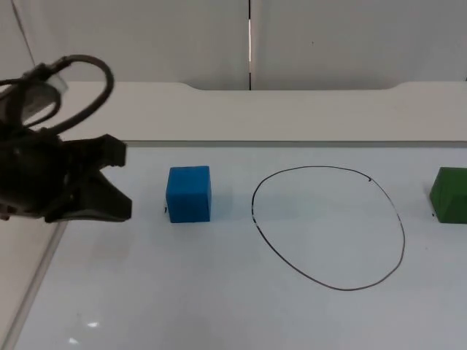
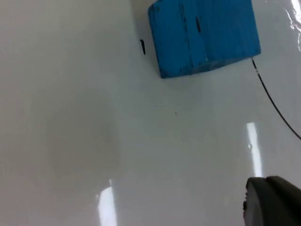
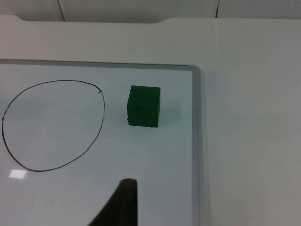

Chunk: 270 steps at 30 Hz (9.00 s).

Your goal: Push the two cubes into the marked area.

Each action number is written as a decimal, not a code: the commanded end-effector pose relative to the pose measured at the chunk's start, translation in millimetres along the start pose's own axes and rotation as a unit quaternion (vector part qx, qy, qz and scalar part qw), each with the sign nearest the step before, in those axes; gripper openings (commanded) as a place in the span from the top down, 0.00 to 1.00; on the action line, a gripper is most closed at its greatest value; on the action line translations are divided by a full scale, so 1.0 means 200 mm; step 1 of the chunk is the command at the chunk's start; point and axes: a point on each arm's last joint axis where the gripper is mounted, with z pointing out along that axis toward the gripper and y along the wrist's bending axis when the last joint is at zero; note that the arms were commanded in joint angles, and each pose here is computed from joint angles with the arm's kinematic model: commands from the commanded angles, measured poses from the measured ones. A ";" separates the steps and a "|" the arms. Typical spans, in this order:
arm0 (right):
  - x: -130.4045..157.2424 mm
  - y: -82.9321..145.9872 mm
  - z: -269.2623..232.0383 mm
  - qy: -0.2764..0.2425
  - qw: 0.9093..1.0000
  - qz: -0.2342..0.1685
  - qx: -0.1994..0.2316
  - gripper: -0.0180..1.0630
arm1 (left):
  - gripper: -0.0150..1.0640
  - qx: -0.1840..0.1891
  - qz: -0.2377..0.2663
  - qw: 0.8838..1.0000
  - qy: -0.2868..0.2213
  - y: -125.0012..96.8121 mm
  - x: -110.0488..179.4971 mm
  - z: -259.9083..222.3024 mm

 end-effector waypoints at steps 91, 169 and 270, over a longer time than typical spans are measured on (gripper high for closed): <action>0.01 0.00 0.01 0.000 1.000 -0.001 0.001 0.01 | 0.99 -0.100 0.066 0.992 -0.043 -0.20 -0.25 0.57; 0.01 0.00 0.01 0.000 1.000 -0.002 0.002 0.01 | 0.99 -0.079 0.100 0.991 -0.029 -0.48 -0.07 0.67; 0.01 0.00 0.01 0.000 1.000 -0.003 0.000 0.01 | 0.99 -0.229 0.156 0.926 -0.256 -0.36 0.07 -1.06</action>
